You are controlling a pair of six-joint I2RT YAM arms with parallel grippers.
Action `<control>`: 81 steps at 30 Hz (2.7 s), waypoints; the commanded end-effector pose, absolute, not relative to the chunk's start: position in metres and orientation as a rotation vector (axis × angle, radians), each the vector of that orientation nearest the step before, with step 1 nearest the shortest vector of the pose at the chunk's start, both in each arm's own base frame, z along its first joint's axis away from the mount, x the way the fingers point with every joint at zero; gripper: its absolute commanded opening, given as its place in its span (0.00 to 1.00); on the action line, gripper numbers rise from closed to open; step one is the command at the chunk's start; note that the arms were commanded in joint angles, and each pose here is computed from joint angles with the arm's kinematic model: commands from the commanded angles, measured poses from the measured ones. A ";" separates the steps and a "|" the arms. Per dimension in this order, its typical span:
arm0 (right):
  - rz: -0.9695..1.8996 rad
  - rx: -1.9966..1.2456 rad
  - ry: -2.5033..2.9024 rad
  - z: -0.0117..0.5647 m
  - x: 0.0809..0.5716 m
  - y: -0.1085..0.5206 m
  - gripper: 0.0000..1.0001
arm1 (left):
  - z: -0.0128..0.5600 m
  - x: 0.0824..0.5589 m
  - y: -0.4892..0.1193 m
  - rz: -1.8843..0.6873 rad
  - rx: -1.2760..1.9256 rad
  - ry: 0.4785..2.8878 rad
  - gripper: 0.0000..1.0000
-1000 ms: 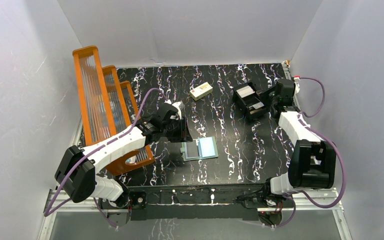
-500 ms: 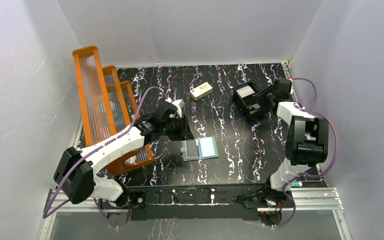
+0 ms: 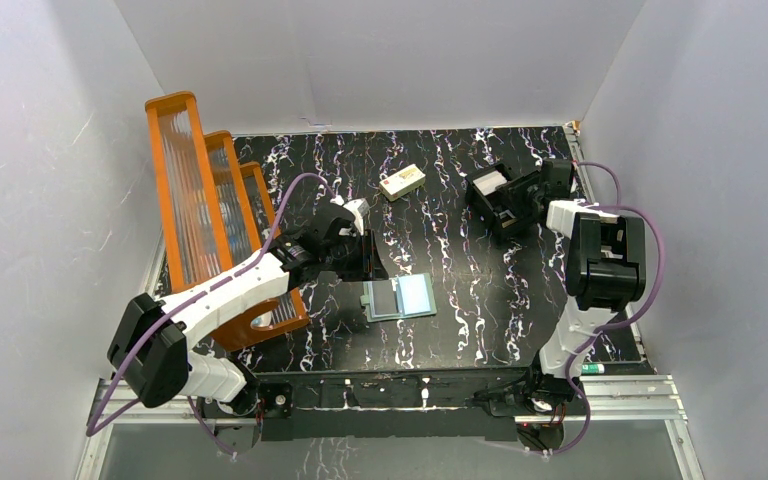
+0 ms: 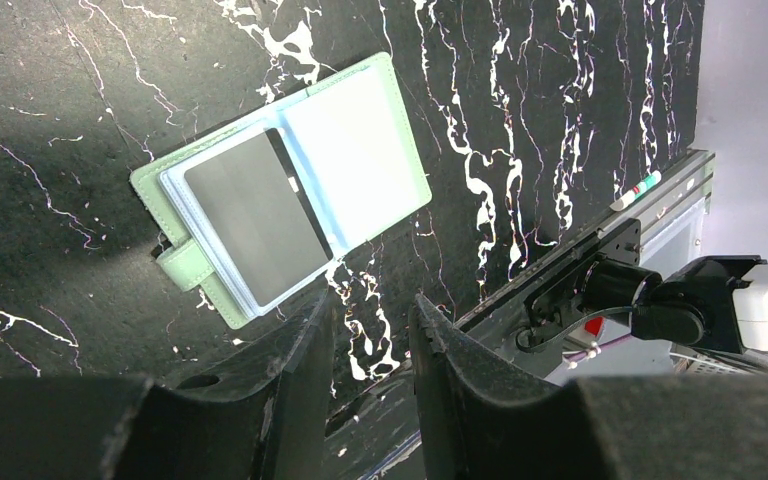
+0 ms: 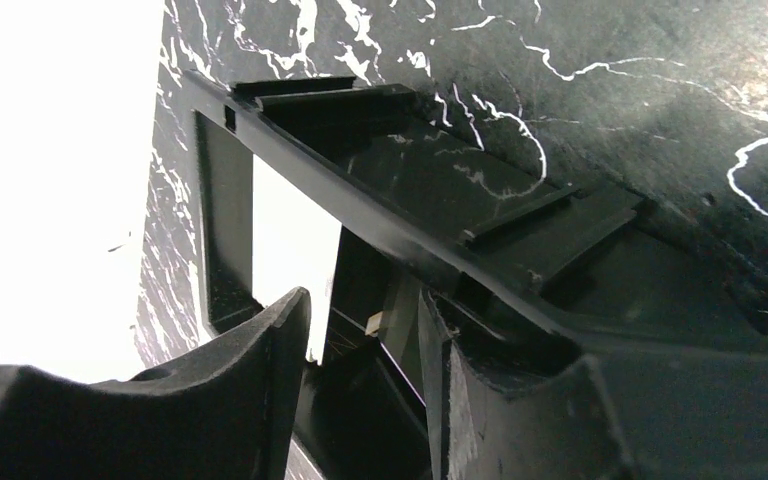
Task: Put the credit cards into the card holder
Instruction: Pick up the credit card from the storage box.
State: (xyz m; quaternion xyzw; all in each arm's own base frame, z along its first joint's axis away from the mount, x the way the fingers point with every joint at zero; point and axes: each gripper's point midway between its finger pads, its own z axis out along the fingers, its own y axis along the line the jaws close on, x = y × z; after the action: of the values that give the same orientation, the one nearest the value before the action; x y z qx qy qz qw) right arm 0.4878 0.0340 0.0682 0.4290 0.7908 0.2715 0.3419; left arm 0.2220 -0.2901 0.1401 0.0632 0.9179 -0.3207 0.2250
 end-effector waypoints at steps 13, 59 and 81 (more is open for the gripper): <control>0.764 1.112 2.000 0.063 0.511 0.039 0.40 | 0.138 0.220 -0.292 -0.889 0.208 2.538 0.31; 0.578 0.900 1.937 0.167 0.498 0.017 0.00 | 0.140 0.218 -0.292 -0.907 0.175 2.535 0.31; 1.334 0.186 1.857 0.289 0.289 0.194 0.00 | 0.270 0.263 -0.331 -1.551 0.029 2.148 0.57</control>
State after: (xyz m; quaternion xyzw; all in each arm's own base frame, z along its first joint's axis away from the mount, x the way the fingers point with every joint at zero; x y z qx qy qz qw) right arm 0.3214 0.1570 0.2371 0.1294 0.7922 0.4395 0.4032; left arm 0.2640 -0.3218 0.2262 -0.0158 0.8287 -0.5113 0.2271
